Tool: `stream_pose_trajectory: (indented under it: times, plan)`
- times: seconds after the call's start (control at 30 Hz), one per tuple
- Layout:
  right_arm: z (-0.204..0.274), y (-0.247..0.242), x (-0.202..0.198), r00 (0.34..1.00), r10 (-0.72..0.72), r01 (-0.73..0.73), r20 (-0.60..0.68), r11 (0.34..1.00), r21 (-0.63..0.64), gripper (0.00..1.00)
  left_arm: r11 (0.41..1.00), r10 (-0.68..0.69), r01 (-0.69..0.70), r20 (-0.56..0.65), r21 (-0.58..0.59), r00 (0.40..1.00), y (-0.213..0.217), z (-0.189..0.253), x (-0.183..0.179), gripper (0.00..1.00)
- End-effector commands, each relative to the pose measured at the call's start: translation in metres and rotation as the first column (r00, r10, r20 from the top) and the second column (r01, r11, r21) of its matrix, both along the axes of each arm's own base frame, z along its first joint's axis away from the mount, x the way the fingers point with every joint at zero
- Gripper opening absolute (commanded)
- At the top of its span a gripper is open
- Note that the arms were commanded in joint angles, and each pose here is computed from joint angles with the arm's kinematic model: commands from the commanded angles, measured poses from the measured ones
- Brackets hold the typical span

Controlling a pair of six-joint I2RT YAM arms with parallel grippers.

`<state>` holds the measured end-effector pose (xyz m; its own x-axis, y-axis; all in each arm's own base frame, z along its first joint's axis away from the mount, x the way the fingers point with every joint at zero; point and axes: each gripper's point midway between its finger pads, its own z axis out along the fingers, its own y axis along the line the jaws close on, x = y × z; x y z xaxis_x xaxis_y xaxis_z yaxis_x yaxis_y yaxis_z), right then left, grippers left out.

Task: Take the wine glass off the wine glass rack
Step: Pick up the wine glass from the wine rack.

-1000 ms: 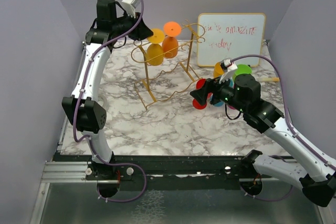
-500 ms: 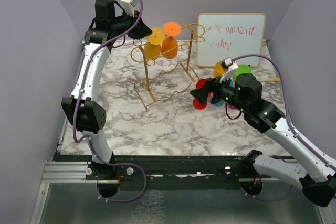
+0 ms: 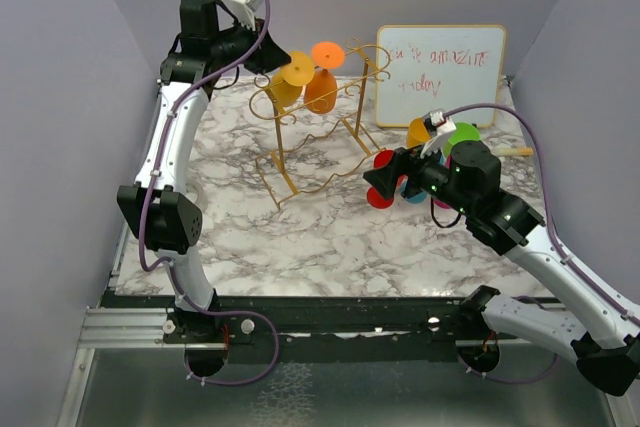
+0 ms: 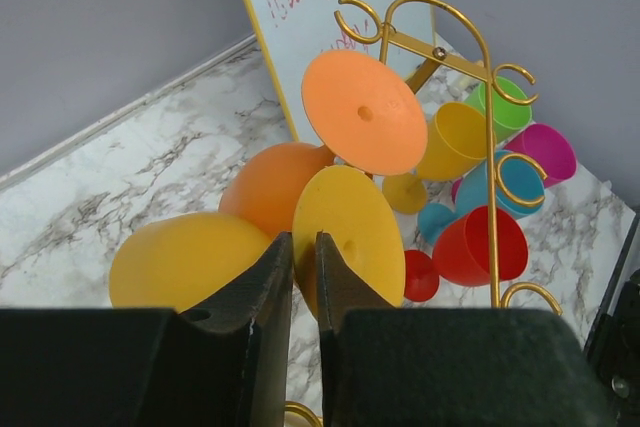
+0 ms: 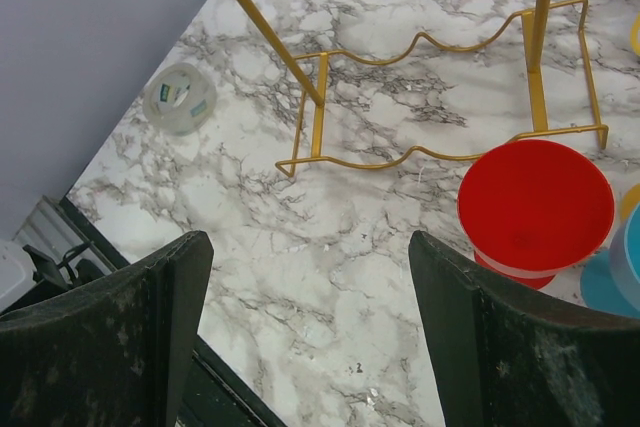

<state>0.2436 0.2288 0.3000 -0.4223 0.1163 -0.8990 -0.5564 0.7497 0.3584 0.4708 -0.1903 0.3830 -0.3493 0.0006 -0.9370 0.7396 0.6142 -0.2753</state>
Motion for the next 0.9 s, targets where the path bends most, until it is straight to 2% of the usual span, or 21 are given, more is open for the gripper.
stream_pose_trajectory:
  times: [0.0, 0.37, 0.67, 0.87]
  plan:
    - [0.006, -0.007, 0.0, 1.0, -0.025, 0.025, 0.018, 1.0, -0.013, 0.85, 0.998, -0.028, 0.027, -0.007, -0.049, 1.0, 0.001, 0.01, -0.004, 0.0]
    - [0.004, -0.005, 0.001, 1.0, -0.023, 0.023, 0.013, 1.0, -0.013, 0.85, 0.99, -0.04, 0.035, -0.032, -0.136, 0.999, 0.01, 0.02, 0.002, 0.0]
    - [0.002, -0.006, 0.003, 1.0, -0.029, 0.029, 0.009, 0.999, -0.018, 0.85, 0.989, -0.023, 0.018, -0.036, -0.145, 0.999, 0.014, 0.019, 0.004, 0.0]
    - [0.001, -0.005, 0.003, 1.0, -0.028, 0.029, 0.007, 0.999, -0.02, 0.85, 0.974, -0.063, 0.051, -0.05, -0.22, 0.997, 0.01, 0.031, 0.0, 0.0]
